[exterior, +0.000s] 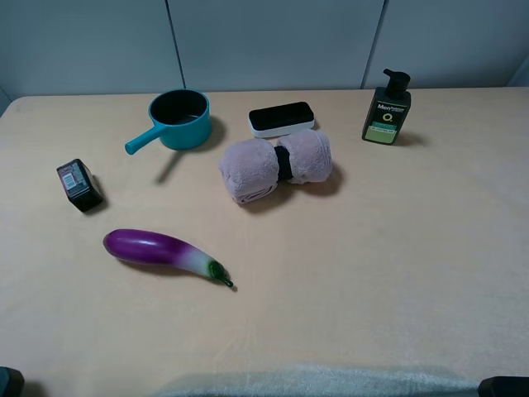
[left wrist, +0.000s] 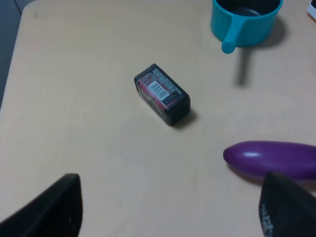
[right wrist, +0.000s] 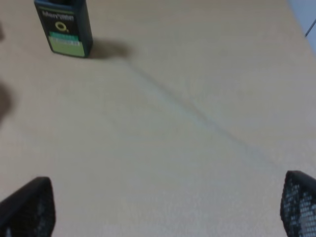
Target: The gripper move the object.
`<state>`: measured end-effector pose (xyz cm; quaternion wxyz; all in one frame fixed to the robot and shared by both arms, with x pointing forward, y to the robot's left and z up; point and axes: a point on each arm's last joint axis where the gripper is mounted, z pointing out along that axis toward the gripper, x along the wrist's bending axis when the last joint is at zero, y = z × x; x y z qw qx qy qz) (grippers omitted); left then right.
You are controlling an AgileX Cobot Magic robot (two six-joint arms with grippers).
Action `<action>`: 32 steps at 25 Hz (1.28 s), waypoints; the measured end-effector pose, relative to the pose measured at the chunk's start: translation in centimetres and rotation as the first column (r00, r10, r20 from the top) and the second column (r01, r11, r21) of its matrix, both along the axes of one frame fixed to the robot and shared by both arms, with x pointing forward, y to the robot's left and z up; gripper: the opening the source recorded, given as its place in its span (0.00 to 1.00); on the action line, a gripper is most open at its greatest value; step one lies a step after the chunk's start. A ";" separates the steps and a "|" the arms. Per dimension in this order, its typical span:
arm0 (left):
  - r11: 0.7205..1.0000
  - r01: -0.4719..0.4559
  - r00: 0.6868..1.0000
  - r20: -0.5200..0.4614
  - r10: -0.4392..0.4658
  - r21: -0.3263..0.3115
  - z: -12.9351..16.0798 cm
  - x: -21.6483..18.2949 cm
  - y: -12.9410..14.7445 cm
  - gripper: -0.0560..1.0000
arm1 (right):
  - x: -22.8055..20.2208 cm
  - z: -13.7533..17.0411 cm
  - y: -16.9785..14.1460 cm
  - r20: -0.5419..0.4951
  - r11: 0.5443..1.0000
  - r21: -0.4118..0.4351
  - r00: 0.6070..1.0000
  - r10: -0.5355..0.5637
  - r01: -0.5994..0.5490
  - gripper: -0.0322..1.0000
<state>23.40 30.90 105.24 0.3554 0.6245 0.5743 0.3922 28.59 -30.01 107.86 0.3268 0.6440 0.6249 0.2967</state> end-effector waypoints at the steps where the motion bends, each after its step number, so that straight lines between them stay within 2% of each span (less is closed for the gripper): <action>1: 1.000 0.000 1.000 0.000 0.000 0.000 0.0 0.0 0.0 0.81 | -0.5 -0.2 0.1 0.016 1.000 -0.002 1.000 0.000 0.000 0.70; 7: 1.000 0.000 1.000 0.000 0.000 0.000 0.0 0.0 0.0 0.81 | -2.2 -2.3 0.3 0.052 1.000 -0.027 0.999 0.015 -0.013 0.70; 15: 1.000 0.000 1.000 0.000 0.000 0.000 0.0 0.0 0.0 0.81 | -4.9 -2.3 0.0 0.203 0.994 -0.105 0.979 -0.020 0.042 0.70; 32: 1.000 0.000 1.000 0.000 0.000 0.001 0.0 0.0 0.0 0.81 | -5.1 -2.4 -0.2 0.219 0.995 -0.048 0.973 -0.076 0.089 0.70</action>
